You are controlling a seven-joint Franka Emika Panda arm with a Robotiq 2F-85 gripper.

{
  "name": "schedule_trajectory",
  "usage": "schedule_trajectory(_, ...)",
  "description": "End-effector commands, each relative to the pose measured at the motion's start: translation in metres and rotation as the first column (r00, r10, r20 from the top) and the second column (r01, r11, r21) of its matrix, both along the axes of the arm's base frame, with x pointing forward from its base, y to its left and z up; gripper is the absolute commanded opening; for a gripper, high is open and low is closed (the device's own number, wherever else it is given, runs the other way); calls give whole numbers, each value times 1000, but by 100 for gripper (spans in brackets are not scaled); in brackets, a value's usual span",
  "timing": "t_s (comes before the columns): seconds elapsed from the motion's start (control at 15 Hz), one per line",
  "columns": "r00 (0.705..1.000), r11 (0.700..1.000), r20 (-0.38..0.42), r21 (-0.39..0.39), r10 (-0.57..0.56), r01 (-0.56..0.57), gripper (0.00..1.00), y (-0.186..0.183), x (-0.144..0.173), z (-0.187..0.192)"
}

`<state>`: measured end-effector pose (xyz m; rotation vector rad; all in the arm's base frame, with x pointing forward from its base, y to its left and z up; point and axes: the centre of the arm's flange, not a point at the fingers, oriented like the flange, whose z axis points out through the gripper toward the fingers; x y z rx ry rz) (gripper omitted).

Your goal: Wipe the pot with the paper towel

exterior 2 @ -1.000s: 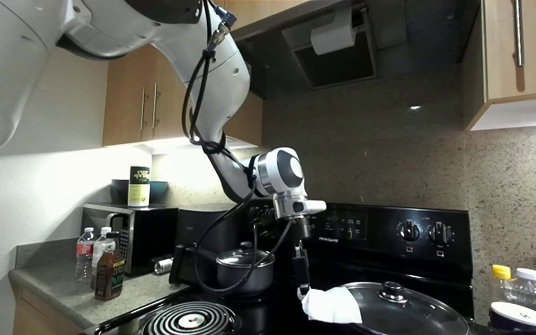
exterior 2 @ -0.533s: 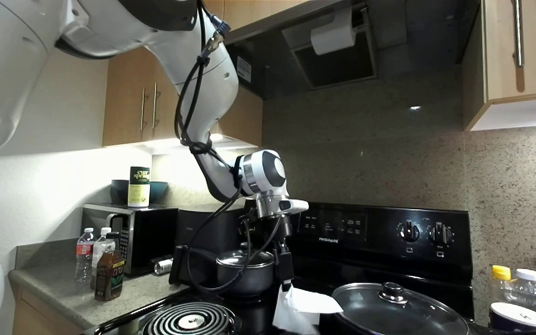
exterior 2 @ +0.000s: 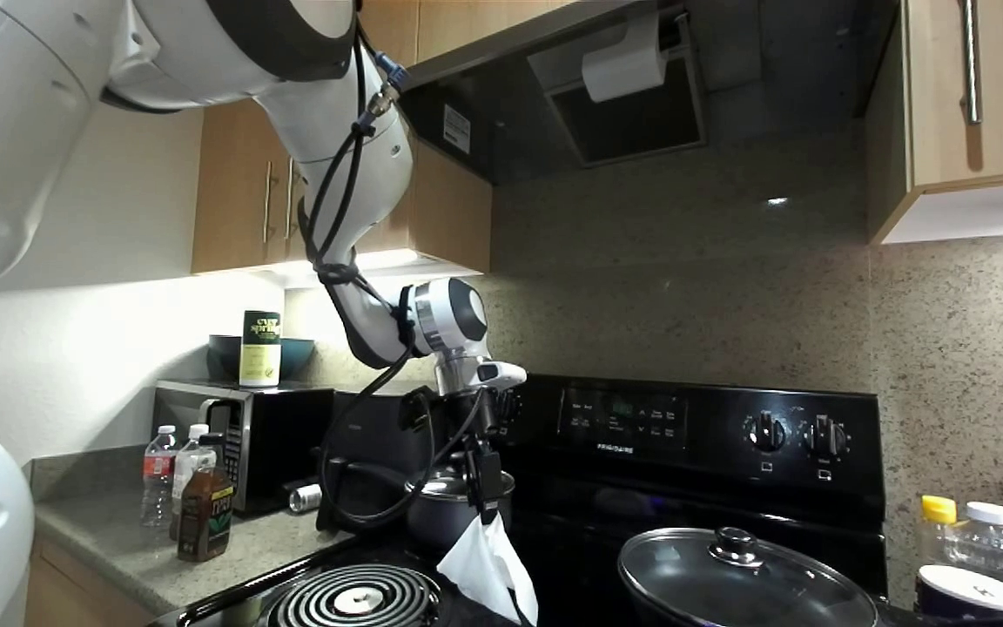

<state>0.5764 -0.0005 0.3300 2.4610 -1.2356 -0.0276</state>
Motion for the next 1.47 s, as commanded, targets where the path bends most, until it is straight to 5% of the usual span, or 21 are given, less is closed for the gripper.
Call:
schedule_trajectory(0.0, 999, 1000, -23, 0, -25, 25, 2, 6, 23, -7)
schedule_trajectory(0.13, 998, 998, -22, 14, -58, 59, 2, -54, 16, -23)
schedule_trajectory(0.53, 971, 967, -23, 78, -240, 241, 2, -136, 17, -64)
schedule_trajectory(1.4, 994, 988, -9, 105, -110, 111, 2, -109, 23, -50)
